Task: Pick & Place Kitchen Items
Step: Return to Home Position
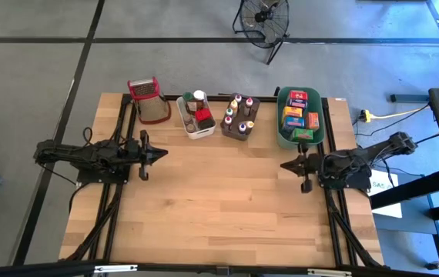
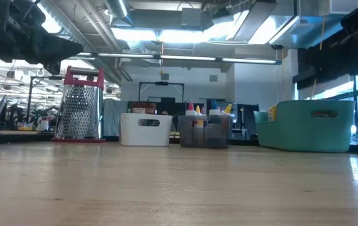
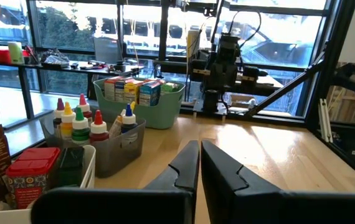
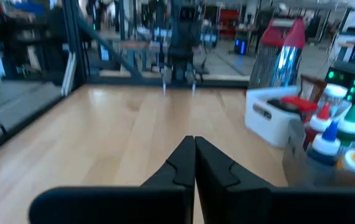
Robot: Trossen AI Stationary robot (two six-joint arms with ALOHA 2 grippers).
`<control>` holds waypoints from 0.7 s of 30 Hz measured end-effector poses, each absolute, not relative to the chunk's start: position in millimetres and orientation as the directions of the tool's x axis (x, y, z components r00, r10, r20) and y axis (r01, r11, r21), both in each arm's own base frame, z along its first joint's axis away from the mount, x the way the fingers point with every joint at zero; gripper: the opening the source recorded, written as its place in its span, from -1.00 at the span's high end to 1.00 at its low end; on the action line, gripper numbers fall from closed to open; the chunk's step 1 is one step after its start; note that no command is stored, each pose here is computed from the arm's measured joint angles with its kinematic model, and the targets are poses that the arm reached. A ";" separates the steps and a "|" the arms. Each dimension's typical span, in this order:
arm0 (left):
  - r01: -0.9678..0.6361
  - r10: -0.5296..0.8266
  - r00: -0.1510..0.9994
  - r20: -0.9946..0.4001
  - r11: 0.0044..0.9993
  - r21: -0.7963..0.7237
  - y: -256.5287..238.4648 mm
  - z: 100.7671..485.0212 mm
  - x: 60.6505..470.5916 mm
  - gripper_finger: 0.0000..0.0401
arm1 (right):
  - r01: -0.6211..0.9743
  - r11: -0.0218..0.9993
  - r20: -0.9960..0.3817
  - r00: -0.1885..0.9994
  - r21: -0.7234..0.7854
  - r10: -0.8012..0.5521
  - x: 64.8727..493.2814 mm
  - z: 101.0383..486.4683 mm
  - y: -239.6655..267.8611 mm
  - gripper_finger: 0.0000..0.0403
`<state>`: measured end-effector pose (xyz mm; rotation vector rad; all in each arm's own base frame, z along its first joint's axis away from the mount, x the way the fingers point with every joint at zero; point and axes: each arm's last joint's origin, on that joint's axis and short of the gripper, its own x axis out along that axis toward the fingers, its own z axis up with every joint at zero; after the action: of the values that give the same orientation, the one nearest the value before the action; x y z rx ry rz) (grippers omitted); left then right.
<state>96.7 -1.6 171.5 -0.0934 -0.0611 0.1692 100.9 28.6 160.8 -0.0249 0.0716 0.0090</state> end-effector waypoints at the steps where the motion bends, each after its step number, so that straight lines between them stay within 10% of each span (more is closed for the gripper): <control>1: -0.165 0.171 0.984 0.053 0.981 -0.098 -1.6 171.5 96.7 0.95 | -0.010 1.000 -0.052 0.999 -0.017 0.009 99.7 162.7 28.1 0.96; 21: -0.165 0.171 0.984 0.054 0.981 -0.098 -1.6 172.0 96.6 0.94 | -0.012 1.000 0.065 0.998 0.028 0.010 92.3 172.6 25.3 0.96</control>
<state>96.6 -1.6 172.0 -0.0937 -0.0626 0.1690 92.3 25.3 172.6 0.0280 -0.0649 0.0112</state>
